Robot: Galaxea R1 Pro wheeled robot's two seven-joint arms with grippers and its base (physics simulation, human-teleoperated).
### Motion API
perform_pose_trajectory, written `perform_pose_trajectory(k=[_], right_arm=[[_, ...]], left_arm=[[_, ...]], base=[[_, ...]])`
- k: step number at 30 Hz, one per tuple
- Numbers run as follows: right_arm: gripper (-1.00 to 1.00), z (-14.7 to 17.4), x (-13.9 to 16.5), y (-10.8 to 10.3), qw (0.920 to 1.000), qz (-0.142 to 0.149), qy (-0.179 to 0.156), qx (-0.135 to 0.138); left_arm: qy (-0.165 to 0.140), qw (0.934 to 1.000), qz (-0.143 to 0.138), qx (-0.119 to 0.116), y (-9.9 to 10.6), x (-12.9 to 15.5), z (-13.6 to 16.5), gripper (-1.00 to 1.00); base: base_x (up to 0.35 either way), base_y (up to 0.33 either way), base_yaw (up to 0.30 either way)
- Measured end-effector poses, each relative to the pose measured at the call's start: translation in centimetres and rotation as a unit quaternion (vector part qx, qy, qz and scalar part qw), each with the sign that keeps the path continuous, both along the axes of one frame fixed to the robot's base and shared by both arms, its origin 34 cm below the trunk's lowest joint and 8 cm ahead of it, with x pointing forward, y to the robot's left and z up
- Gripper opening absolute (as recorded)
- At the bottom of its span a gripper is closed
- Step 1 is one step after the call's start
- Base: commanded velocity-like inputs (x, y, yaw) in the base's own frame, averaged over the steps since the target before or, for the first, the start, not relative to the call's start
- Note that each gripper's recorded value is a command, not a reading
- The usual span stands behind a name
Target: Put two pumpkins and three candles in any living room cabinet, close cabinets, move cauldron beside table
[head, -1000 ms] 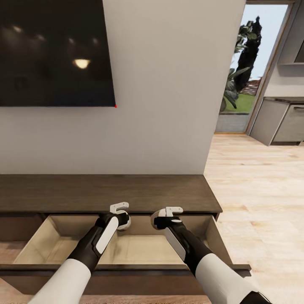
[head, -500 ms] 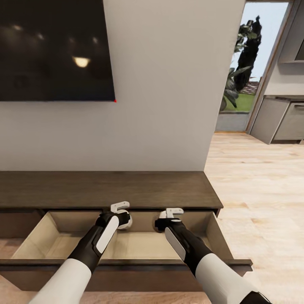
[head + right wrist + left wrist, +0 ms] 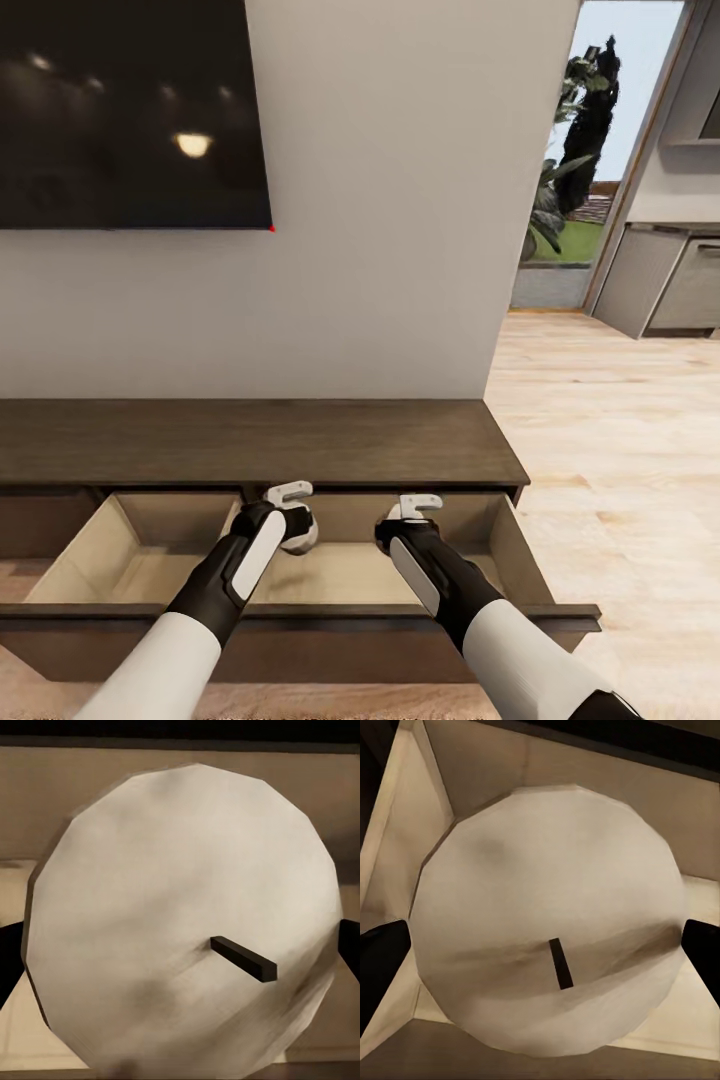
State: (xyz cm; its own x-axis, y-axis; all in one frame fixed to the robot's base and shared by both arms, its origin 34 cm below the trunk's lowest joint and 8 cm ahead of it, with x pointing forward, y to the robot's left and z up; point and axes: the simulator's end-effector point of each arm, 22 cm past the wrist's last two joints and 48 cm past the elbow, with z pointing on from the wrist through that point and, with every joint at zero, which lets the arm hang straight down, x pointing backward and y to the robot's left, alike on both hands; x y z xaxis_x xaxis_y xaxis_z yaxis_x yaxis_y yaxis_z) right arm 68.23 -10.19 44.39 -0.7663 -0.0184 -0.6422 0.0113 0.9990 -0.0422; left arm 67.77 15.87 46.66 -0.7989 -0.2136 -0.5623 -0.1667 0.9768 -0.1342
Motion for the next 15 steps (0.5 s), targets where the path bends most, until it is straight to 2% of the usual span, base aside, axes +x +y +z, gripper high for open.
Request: perform_pose_trajectory(k=[15], right_arm=[[-1.00, -2.9, -0.6, 0.2, 1.0000, 0.001, -0.006, 0.003]], left_arm=[[0.003, 1.0000, 0.000, 0.001, -0.1, -1.0, -3.5, -1.00]], base=[[0.000, 0.000, 0.000]])
